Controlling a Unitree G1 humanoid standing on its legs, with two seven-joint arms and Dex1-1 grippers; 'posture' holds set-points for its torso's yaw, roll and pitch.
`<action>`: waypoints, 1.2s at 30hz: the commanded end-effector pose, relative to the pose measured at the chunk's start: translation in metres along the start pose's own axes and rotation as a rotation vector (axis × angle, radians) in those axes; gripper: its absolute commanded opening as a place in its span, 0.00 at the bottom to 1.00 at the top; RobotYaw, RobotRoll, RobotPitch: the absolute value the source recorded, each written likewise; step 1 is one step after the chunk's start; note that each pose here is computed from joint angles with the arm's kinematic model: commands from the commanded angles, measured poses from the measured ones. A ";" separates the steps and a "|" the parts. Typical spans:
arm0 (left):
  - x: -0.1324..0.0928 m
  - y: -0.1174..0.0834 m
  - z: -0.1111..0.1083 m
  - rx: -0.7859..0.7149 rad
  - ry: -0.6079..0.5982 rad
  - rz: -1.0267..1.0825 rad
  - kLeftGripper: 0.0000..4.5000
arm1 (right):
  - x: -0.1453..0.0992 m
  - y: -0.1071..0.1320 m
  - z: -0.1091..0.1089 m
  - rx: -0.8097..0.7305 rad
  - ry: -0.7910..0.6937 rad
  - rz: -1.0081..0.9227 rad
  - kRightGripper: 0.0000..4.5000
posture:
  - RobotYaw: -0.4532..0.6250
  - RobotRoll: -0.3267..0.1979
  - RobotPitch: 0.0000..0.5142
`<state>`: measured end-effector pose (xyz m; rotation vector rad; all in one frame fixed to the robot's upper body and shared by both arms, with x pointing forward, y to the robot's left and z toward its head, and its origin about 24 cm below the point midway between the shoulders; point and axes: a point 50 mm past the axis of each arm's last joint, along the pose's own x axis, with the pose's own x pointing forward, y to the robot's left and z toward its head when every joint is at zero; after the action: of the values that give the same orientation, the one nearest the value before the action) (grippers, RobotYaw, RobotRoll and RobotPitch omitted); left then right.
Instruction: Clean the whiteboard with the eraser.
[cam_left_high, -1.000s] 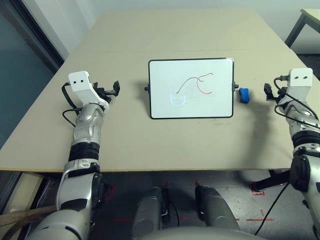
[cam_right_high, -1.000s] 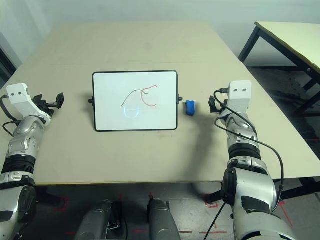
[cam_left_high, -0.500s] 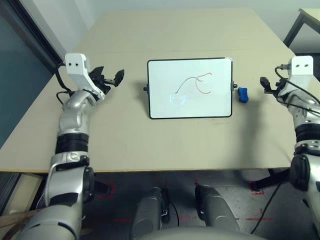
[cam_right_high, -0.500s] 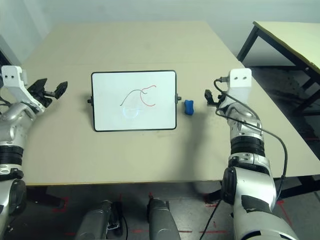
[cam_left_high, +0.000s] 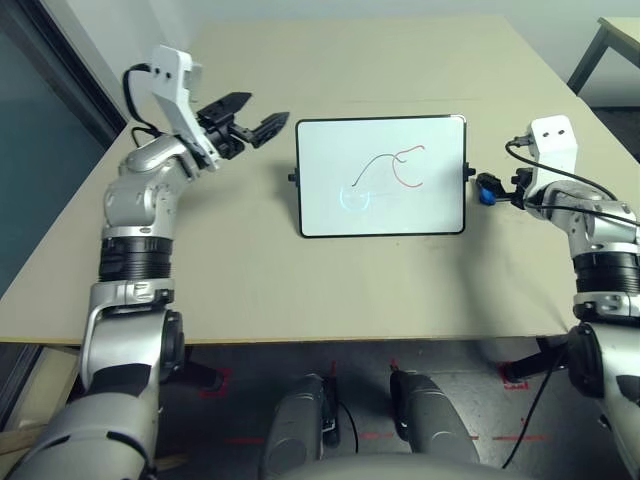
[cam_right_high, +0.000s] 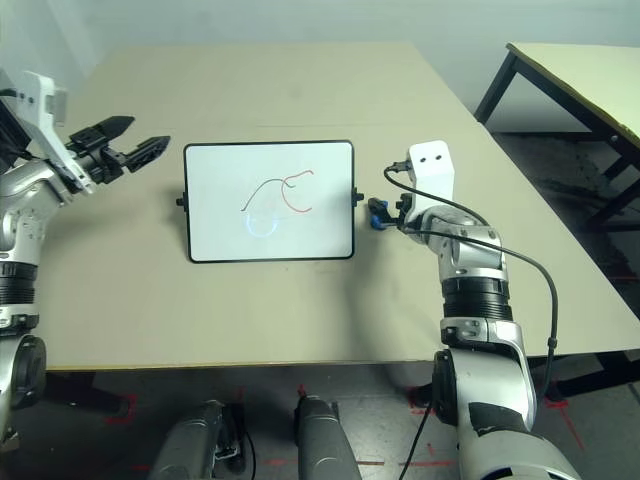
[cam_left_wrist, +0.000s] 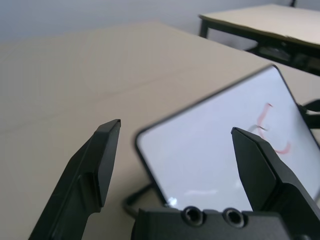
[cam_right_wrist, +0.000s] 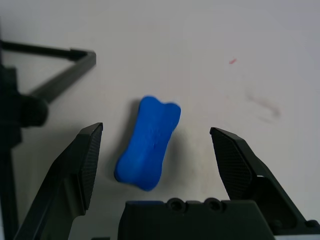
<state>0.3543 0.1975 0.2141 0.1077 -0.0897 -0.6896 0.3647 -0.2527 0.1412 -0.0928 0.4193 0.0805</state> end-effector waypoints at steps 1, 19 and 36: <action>0.002 -0.014 -0.009 -0.008 0.045 -0.058 1.00 | 0.007 0.002 -0.005 -0.014 0.027 -0.003 0.99 | 0.30 0.62 0.26; 0.000 -0.033 -0.014 -0.036 0.089 -0.090 1.00 | 0.016 -0.004 -0.010 -0.018 0.038 -0.043 0.36 | 0.31 0.62 0.28; 0.008 -0.037 -0.014 -0.037 0.090 -0.107 1.00 | -0.018 -0.001 0.087 -0.074 -0.201 0.011 0.11 | 0.28 0.62 0.24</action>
<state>0.3385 0.1675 0.1984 0.0982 -0.0022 -0.7797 0.3834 -0.2566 0.2242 -0.1593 0.2018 0.0524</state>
